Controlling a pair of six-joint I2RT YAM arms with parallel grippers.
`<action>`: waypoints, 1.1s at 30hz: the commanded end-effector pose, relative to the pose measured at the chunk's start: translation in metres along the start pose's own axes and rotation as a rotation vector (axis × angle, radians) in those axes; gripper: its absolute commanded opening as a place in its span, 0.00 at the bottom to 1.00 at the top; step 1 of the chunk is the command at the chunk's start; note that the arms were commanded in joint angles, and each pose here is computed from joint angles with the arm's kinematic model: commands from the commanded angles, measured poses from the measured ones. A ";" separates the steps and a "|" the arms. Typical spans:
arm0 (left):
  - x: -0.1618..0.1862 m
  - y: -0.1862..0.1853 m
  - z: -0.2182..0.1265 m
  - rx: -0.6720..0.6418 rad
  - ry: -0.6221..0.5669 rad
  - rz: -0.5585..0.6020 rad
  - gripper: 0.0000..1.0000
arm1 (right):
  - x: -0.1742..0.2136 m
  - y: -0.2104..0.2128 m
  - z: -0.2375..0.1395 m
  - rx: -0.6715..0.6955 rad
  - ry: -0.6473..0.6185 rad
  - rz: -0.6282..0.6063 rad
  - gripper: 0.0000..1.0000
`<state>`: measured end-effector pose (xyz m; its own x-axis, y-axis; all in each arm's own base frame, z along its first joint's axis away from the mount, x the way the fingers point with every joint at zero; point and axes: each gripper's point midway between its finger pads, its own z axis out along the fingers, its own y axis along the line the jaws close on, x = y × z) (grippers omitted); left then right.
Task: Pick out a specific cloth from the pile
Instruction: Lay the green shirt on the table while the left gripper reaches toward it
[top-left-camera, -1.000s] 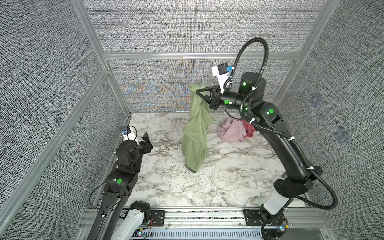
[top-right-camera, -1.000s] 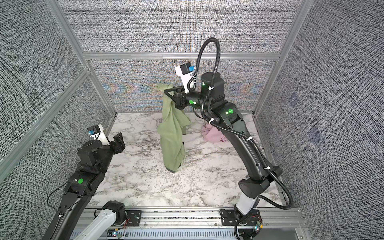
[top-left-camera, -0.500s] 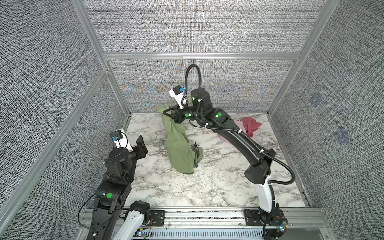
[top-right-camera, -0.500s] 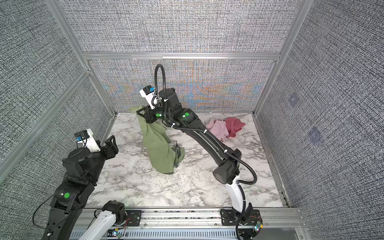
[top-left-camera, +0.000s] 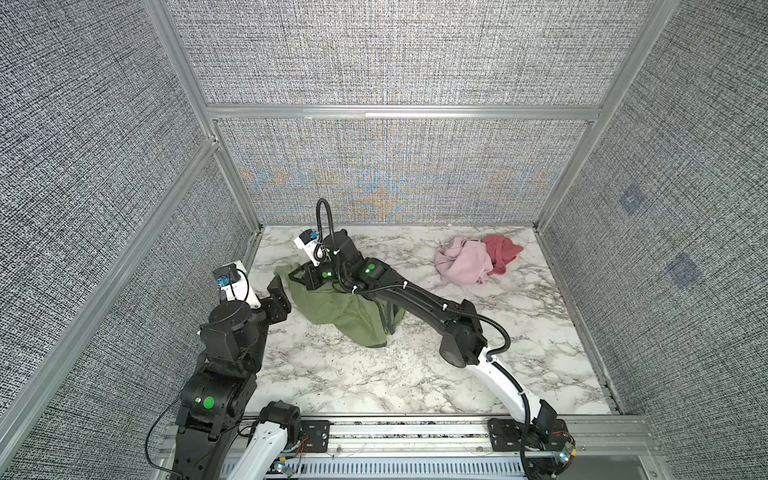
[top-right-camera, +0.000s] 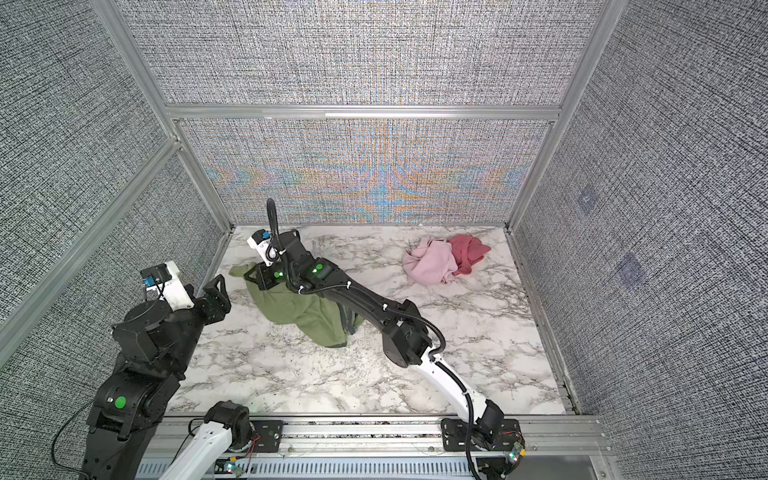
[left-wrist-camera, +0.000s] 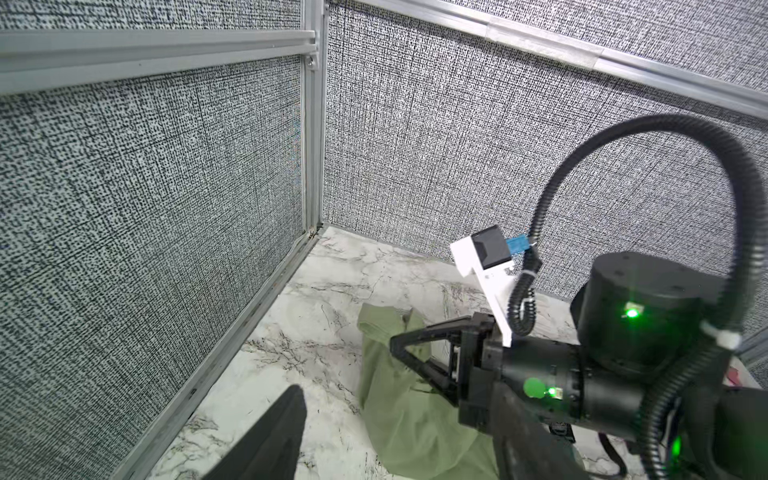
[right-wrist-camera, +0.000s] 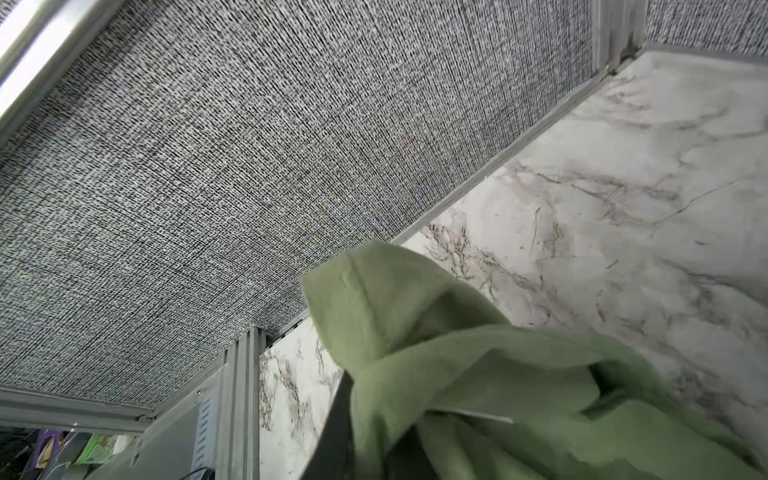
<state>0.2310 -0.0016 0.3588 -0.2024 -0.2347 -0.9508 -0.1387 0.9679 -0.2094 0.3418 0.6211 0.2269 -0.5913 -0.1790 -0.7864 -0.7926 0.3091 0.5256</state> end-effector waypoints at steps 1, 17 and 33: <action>0.002 -0.002 0.004 0.009 0.007 -0.005 0.72 | -0.004 0.005 0.004 -0.016 -0.035 0.006 0.35; 0.041 -0.042 0.048 0.177 0.119 0.033 0.71 | 0.022 -0.024 -0.078 0.156 -0.096 -0.008 0.70; 0.174 -0.151 0.081 0.438 0.388 0.080 0.65 | 0.105 -0.099 -0.284 0.523 -0.188 0.142 0.70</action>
<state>0.2862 -0.1602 0.1999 -0.5870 -0.0860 -0.8050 0.2605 0.9214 -0.2884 0.3150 0.3276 0.1854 -0.6223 0.0139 -0.7827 -0.5449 0.7101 0.4458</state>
